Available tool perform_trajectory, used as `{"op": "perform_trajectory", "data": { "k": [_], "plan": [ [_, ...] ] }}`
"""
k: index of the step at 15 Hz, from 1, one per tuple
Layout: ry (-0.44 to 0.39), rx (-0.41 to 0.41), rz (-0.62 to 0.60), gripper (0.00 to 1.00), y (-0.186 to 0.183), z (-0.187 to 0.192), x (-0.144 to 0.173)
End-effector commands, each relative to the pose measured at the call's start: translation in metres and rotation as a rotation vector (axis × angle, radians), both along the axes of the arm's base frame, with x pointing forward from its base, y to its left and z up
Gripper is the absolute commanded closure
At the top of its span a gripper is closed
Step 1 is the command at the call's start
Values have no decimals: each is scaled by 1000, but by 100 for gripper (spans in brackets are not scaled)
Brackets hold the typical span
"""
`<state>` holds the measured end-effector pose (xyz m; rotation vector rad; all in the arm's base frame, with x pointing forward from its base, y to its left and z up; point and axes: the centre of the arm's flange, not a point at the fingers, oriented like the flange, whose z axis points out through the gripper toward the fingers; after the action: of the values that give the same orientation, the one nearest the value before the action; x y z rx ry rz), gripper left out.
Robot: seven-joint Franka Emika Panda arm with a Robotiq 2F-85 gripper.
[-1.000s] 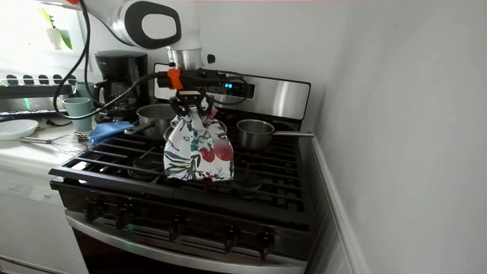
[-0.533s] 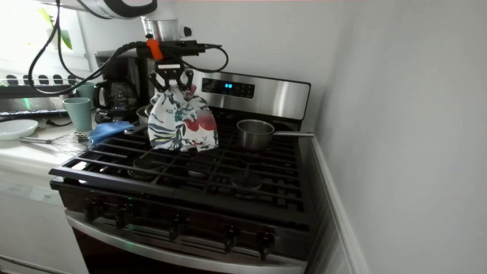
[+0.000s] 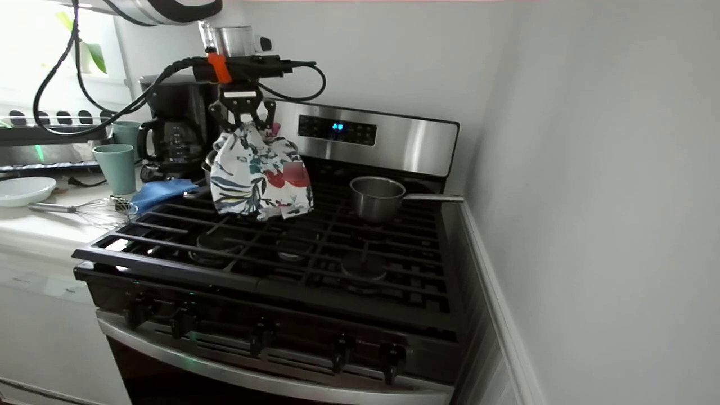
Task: Pick up the floral tea towel and the silver lid and put them on the silver pot on the left side of the stove, pick up the floral tea towel and hang it on the oven handle
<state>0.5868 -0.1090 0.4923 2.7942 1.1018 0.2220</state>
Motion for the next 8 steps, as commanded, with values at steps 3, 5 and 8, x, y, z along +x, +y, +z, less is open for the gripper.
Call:
{"op": "perform_trajectory", "data": {
  "k": [3,5,8],
  "plan": [
    [0,0,0,86,0,0,0],
    [-6,5,14,97,5,-1,1],
    [-24,-5,50,97,27,-3,6]
  ]
}}
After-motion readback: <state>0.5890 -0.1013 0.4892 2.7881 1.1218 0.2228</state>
